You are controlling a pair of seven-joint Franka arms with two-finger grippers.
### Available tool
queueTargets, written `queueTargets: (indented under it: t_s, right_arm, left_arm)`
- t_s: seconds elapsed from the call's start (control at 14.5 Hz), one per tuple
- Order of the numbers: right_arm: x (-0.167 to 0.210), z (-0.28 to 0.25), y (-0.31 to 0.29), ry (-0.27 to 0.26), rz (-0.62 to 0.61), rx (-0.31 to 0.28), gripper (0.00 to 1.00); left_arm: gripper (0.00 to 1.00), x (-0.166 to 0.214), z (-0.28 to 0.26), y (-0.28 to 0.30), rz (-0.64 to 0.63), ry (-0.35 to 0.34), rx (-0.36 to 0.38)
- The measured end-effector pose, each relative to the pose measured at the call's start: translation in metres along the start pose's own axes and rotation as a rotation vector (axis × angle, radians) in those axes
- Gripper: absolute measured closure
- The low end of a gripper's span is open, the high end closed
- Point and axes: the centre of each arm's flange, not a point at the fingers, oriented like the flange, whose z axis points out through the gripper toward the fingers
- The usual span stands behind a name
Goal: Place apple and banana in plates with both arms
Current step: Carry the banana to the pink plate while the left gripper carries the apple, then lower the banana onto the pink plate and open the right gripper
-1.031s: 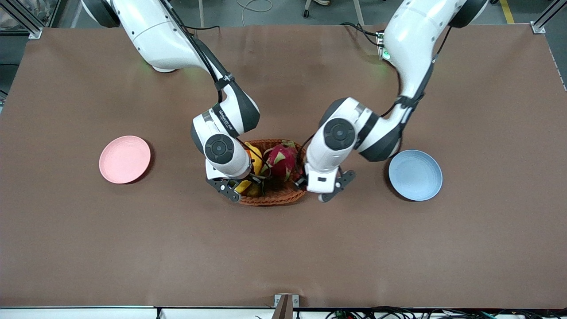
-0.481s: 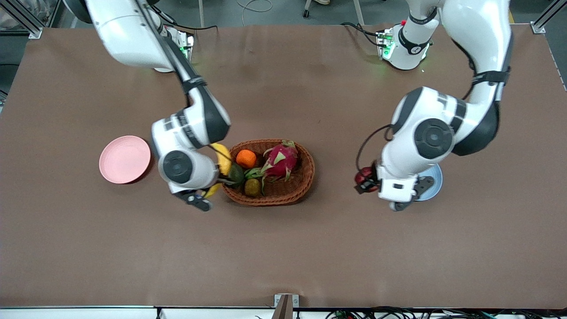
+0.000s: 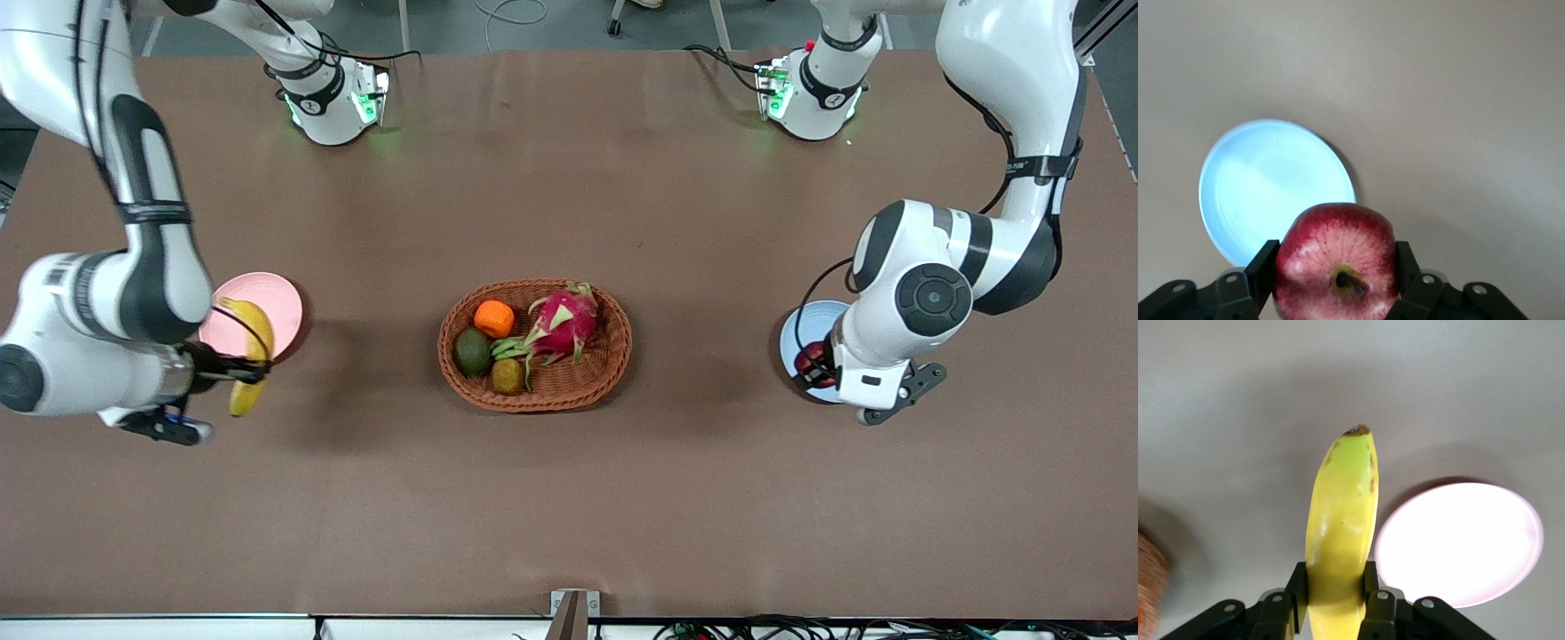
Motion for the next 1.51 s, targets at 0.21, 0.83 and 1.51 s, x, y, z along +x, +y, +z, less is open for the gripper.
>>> queueTargets:
  t_s: [0.21, 0.83, 1.51]
  right_arm:
    - [-0.027, 0.014, 0.035, 0.062, -0.083, -0.030, 0.63]
    - [-0.074, 0.093, 0.063, 0.162, -0.131, -0.066, 0.63]
    - [-0.081, 0.126, 0.083, 0.158, -0.110, -0.062, 0.63]
  left_arm:
    - [0.26, 0.002, 0.041, -0.034, -0.028, 0.024, -0.035]
    - [0.26, -0.038, 0.059, -0.075, -0.028, 0.086, -0.112]
    - [0.26, -0.038, 0.089, -0.102, 0.017, 0.136, -0.108]
